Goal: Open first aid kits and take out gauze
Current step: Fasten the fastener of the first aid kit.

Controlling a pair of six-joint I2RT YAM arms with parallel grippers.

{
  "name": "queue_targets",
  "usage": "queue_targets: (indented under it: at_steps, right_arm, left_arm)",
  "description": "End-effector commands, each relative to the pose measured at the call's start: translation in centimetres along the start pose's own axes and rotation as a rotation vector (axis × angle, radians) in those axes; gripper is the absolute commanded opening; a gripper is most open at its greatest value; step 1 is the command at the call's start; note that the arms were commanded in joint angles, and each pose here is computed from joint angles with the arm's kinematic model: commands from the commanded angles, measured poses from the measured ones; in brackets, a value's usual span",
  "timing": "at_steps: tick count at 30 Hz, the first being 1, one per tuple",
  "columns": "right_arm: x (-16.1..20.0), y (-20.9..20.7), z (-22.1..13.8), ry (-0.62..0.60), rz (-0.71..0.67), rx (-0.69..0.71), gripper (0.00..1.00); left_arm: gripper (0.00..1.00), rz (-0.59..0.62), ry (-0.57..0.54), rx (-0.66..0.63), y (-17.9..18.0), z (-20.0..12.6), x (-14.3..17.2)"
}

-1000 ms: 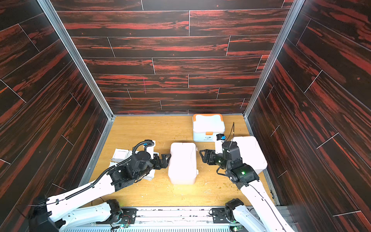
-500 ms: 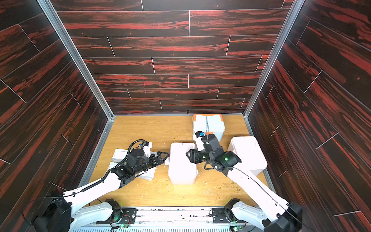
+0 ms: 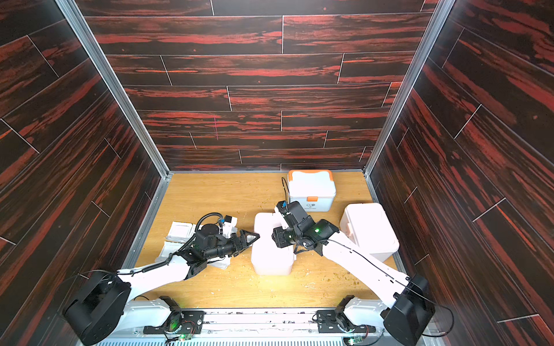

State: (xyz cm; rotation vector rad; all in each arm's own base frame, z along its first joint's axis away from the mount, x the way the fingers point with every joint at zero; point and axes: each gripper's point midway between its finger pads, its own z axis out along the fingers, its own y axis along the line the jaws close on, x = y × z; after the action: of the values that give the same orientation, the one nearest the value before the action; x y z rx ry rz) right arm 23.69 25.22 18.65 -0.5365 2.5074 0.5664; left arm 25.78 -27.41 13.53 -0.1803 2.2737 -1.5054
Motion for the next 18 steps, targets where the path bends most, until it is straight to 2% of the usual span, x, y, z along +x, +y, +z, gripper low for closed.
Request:
queue_targets:
  at_steps: [1, 8, 18]
  right_arm:
    - [0.5, 0.1, 0.3, 0.023, 0.000, 0.005, 0.48]
    - [0.7, 0.1, 0.7, 0.034, -0.001, -0.002, 0.47]
    - [0.8, 0.3, 1.0, 0.041, -0.003, -0.009, 0.45]
  left_arm:
    - [1.00, -0.010, 0.006, 0.129, -2.3, -0.1, -0.1]
    - [1.00, -0.021, -0.014, 0.208, -3.8, -0.5, -0.4]
    - [1.00, 0.001, -0.043, 0.180, -3.9, -1.3, -0.6]
